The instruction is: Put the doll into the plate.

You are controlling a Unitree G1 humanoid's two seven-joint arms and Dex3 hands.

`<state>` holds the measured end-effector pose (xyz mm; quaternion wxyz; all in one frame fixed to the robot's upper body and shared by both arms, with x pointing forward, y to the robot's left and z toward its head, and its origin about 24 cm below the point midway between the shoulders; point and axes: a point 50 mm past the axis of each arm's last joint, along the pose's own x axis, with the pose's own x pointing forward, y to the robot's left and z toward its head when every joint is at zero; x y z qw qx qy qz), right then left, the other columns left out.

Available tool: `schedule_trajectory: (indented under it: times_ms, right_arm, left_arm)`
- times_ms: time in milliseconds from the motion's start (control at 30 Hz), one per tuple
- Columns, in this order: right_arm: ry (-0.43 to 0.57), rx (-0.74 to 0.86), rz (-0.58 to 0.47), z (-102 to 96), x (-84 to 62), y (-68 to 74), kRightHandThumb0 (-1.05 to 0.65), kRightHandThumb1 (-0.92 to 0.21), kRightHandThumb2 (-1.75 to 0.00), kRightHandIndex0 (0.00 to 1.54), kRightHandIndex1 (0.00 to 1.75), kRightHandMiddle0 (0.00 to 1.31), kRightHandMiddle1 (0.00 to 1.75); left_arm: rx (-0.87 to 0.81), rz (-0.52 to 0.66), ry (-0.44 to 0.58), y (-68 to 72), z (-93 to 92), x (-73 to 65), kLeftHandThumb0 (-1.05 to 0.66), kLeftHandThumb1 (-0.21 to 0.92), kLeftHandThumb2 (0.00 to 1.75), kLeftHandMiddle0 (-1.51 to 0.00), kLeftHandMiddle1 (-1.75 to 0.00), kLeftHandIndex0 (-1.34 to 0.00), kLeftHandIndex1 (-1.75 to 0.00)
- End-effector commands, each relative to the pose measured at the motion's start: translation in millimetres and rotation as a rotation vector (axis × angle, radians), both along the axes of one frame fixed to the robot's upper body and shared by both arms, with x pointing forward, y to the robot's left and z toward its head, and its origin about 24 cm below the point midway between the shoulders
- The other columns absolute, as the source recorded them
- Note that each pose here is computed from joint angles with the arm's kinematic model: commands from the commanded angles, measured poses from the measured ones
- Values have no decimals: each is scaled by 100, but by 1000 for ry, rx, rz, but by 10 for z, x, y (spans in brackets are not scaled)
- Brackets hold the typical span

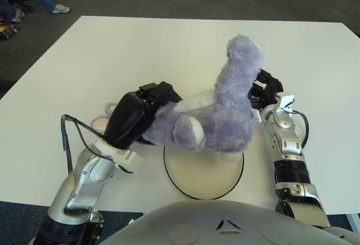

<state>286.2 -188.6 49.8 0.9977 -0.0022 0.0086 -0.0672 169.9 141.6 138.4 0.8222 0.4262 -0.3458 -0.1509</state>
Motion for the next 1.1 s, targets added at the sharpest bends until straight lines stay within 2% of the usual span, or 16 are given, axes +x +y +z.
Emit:
schedule_trajectory:
  times_ms: [0, 533, 1000, 1067]
  right_arm:
    - [60, -5, -6, -107, -23, -21, -2, 6, -167, 90, 175, 77, 151]
    - [57, -6, -5, -104, -42, -5, -2, 6, -167, 90, 175, 77, 152]
    - [57, -8, -7, -101, -49, -5, -2, 5, -166, 89, 175, 77, 152]
    - [58, -9, -6, -101, -49, -6, -2, 5, -167, 89, 175, 77, 152]
  left_arm:
    - [-4, -11, -8, 15, 8, -13, 0, 6, 159, -80, -168, -59, -175]
    - [-1, -69, 41, 10, -61, -54, 0, 10, 154, -80, -164, -56, -175]
    - [11, -44, 30, -3, -54, -22, 0, 10, 154, -80, -166, -56, -175]
    - [5, -21, 27, 6, -49, -19, 0, 19, 140, -71, -170, -59, -159]
